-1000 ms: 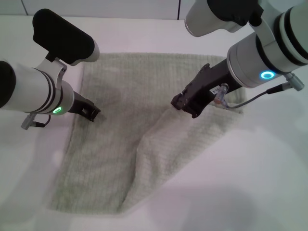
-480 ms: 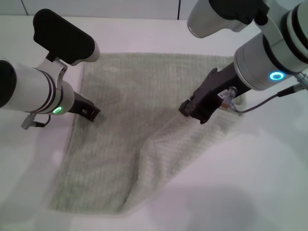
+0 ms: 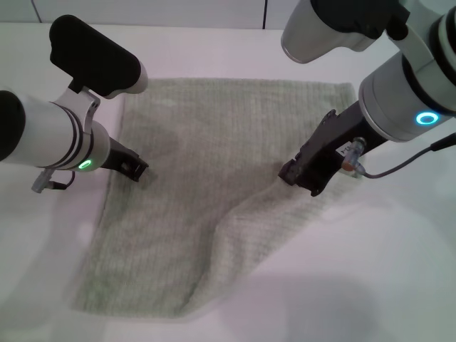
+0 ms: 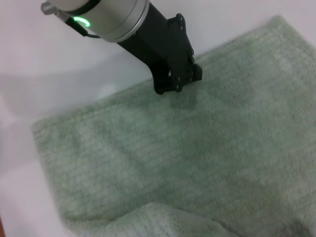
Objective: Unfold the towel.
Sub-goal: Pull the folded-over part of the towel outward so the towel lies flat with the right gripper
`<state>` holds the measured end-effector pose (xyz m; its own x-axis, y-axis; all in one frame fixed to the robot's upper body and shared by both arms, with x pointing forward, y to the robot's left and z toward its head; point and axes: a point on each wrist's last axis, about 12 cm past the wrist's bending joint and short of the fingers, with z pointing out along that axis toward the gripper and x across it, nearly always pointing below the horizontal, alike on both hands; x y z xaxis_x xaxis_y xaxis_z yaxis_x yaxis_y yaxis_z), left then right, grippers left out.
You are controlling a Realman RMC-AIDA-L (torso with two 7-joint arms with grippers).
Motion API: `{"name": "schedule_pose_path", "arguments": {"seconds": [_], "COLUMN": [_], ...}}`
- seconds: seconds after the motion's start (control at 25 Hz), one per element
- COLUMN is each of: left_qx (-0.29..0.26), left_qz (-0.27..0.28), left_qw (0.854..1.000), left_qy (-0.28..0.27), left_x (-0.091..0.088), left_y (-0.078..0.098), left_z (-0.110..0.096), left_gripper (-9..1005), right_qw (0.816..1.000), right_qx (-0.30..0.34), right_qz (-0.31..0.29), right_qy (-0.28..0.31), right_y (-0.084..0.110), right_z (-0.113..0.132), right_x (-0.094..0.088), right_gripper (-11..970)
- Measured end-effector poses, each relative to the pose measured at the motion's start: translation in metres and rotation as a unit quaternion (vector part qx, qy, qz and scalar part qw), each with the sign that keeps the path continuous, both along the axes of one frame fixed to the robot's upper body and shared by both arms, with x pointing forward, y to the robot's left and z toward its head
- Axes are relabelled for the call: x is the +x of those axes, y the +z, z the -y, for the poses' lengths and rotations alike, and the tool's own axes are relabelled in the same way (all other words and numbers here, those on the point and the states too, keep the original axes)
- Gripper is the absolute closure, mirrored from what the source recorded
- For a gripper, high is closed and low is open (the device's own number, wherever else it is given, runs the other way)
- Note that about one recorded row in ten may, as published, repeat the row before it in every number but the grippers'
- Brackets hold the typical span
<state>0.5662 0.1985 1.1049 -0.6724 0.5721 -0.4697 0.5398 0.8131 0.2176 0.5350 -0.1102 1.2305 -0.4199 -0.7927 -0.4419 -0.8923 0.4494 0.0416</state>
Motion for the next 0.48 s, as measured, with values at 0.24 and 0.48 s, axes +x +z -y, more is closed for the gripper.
{"name": "schedule_pose_path", "arguments": {"seconds": [0.24,0.48], "left_qx": [0.001,0.002], "left_qz": [-0.002,-0.006], "left_qw": [1.0,1.0], "left_qy": [-0.001,0.001], "left_x": [-0.001,-0.001], "left_y": [-0.001,-0.003], "left_z": [0.001,-0.001], "left_gripper": [998,997], "right_qw": [1.0,1.0], "right_qx": [-0.012,-0.03], "right_qz": [-0.005,-0.009], "right_qy": [0.005,0.001], "right_y": [0.006,0.006], "right_z": [0.0,-0.001], "right_x": [-0.008,-0.012], "right_gripper": [961,960]}}
